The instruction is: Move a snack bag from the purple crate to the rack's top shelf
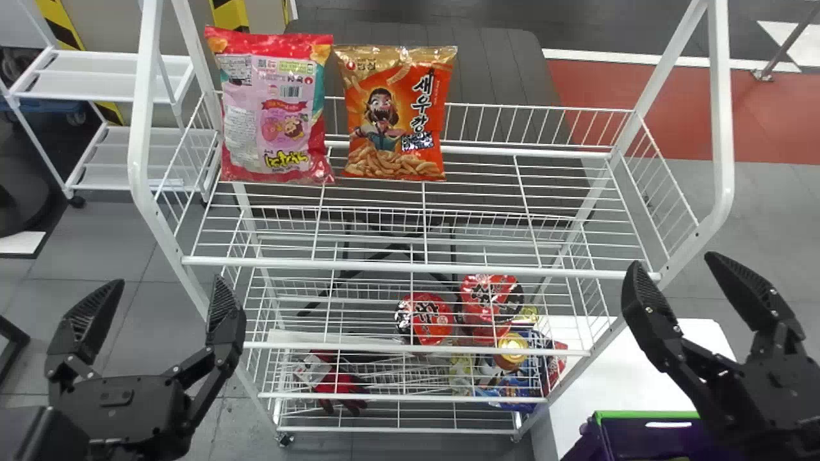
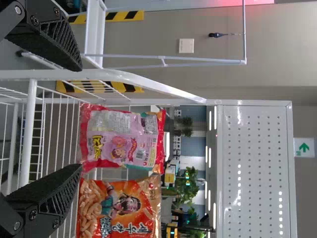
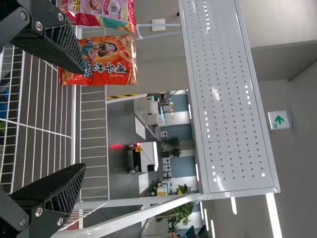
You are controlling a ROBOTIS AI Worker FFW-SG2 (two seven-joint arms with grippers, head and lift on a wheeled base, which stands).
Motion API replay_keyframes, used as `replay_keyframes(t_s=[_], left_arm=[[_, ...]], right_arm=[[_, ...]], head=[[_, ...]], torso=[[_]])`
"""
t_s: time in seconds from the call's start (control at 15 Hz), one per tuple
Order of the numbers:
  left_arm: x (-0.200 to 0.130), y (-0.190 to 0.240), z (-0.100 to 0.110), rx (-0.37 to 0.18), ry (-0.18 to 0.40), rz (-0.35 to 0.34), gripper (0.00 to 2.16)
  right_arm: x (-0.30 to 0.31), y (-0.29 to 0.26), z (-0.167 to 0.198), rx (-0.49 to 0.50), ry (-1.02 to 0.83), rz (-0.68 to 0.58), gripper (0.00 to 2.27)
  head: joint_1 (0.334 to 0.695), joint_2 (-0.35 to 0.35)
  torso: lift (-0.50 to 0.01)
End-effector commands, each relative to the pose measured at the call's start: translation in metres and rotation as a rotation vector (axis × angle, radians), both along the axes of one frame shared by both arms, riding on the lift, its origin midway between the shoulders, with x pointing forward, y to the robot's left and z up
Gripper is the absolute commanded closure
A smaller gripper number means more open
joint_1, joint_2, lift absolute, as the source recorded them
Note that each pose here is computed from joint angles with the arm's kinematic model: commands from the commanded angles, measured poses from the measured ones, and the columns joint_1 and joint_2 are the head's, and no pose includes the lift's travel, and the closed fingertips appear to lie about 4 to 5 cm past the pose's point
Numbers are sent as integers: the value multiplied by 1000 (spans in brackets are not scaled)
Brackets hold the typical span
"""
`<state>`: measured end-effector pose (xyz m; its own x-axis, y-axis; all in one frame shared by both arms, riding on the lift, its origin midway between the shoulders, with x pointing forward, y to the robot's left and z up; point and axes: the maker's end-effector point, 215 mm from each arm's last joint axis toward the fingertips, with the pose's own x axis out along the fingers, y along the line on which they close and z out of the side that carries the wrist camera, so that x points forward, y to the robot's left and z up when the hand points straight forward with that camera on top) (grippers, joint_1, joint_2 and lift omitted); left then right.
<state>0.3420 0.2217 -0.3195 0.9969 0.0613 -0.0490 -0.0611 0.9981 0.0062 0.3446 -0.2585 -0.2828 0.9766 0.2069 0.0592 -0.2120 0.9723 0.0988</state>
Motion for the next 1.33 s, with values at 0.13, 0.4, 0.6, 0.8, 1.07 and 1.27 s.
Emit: replay_keyframes(t_s=[0.13,0.4,0.6,0.8,1.07,1.27], left_arm=[[0,1,1,1,-3,1,134],[0,0,2,-1,-6,1,134],[0,0,1,-1,-3,1,134],[0,0,0,-1,-2,1,134],[1,0,1,-2,-5,1,134],[1,0,1,-2,-5,1,134]], right_arm=[[0,0,-1,1,2,-1,167],[0,0,-1,-1,1,3,167],[0,1,-2,0,-2,9,167],[-1,0,-4,-1,1,7,167],[0,-1,-5,-1,4,6,167],[0,-1,-6,-2,5,5,167]], head=[[695,-63],[695,-62],[695,-61],[695,-61],[695,-63],[695,-63]], torso=[[-46],[-62],[-75],[-87],[-102],[-115]])
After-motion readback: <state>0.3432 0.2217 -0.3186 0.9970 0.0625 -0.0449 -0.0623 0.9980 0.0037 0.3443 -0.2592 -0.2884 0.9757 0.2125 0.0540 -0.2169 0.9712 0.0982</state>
